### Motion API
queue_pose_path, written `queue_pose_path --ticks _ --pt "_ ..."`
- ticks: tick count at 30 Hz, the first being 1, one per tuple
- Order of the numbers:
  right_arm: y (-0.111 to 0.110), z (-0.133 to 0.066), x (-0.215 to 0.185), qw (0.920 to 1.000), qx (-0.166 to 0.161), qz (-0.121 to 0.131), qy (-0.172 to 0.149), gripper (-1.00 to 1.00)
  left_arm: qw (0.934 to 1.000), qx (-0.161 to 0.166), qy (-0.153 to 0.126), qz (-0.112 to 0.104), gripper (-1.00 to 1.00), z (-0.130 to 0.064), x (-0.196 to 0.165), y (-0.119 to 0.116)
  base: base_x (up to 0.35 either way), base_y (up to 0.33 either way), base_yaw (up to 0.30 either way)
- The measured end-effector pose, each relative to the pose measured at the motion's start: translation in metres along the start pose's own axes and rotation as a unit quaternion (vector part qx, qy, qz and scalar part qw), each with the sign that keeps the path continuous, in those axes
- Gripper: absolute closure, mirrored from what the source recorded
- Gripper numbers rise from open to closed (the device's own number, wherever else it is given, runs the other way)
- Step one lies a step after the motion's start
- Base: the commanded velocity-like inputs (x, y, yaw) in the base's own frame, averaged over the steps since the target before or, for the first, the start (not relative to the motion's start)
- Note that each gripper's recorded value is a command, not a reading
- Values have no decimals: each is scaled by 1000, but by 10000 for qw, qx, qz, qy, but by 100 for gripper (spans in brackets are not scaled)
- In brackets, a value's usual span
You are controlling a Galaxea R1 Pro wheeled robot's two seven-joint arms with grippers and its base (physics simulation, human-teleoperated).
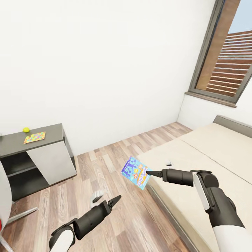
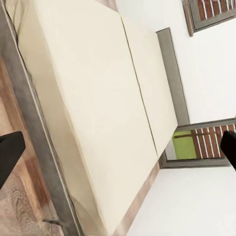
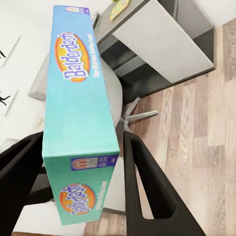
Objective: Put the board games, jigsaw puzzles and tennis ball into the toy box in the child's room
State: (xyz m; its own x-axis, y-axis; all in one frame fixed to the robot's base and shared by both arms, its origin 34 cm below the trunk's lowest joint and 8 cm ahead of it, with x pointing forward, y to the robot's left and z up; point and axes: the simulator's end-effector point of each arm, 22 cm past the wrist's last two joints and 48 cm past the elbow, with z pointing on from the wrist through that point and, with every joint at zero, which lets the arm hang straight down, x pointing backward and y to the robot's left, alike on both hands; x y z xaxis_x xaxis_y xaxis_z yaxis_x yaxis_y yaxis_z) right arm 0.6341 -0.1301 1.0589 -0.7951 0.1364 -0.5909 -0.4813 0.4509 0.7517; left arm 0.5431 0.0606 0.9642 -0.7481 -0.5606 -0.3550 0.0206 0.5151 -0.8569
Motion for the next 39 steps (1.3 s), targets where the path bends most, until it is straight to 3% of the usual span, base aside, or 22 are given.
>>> queue_pose_path --ticks 13,39 --pt "1 0 0 10000 -15 23 -1 100 10000 -6 0 12 -100 0 0 0 62 0 225" --pt "1 0 2 10000 -10 45 24 100 10000 -6 -5 15 -100 -1 0 0 318 15 13"
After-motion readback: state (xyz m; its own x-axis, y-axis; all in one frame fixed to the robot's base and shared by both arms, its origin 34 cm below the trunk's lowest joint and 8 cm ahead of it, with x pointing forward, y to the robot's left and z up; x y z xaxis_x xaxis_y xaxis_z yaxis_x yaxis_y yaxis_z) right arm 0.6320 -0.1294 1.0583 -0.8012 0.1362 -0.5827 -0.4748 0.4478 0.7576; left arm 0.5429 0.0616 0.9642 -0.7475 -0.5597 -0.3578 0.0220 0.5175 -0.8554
